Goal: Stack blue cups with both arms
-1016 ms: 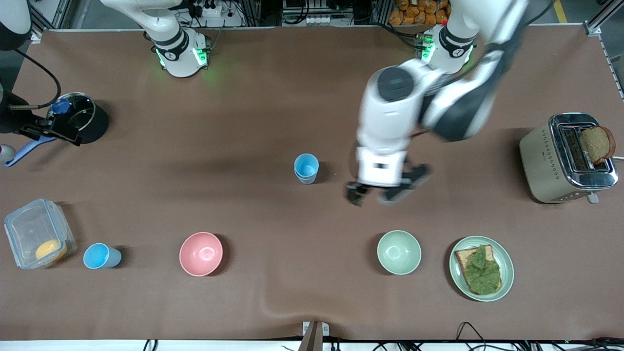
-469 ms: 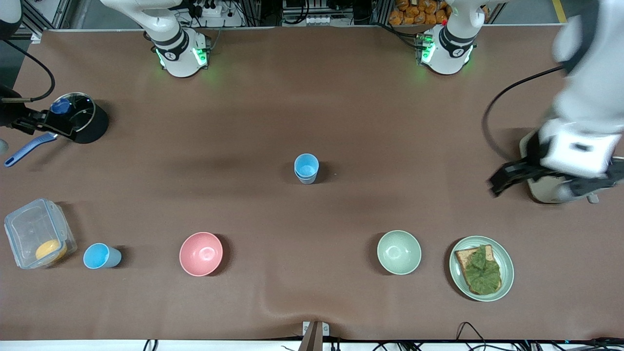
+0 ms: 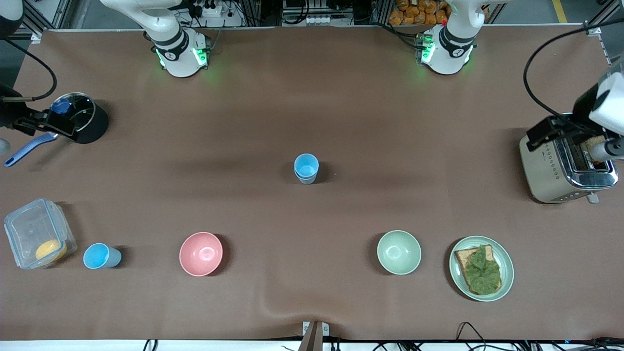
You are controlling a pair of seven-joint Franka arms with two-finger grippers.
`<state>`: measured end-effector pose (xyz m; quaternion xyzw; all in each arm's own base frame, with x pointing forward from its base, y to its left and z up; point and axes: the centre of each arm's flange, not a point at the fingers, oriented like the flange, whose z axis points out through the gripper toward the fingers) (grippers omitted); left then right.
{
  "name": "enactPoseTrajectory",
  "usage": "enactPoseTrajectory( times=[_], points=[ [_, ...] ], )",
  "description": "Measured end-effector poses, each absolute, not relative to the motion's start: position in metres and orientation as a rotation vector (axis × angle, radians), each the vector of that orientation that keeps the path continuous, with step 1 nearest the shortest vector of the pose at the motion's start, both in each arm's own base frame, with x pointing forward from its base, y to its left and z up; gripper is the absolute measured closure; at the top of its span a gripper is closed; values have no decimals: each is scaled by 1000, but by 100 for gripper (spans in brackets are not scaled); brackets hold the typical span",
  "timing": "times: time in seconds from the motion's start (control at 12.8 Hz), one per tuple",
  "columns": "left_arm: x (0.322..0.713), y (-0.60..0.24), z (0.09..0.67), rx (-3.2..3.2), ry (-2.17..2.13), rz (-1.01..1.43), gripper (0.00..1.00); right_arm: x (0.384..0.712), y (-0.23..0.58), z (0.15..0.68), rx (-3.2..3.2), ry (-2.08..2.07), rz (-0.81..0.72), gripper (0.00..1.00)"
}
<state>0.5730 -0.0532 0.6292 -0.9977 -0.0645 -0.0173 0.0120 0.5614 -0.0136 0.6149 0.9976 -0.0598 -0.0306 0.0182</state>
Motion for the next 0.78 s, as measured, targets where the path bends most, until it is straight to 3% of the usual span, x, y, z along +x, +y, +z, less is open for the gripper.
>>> enactPoseTrajectory(
  times=[0.78],
  points=[
    [565,-40,629,-3111,-186,-30,0,562,-12,613,3098,-182,-103,0]
  ],
)
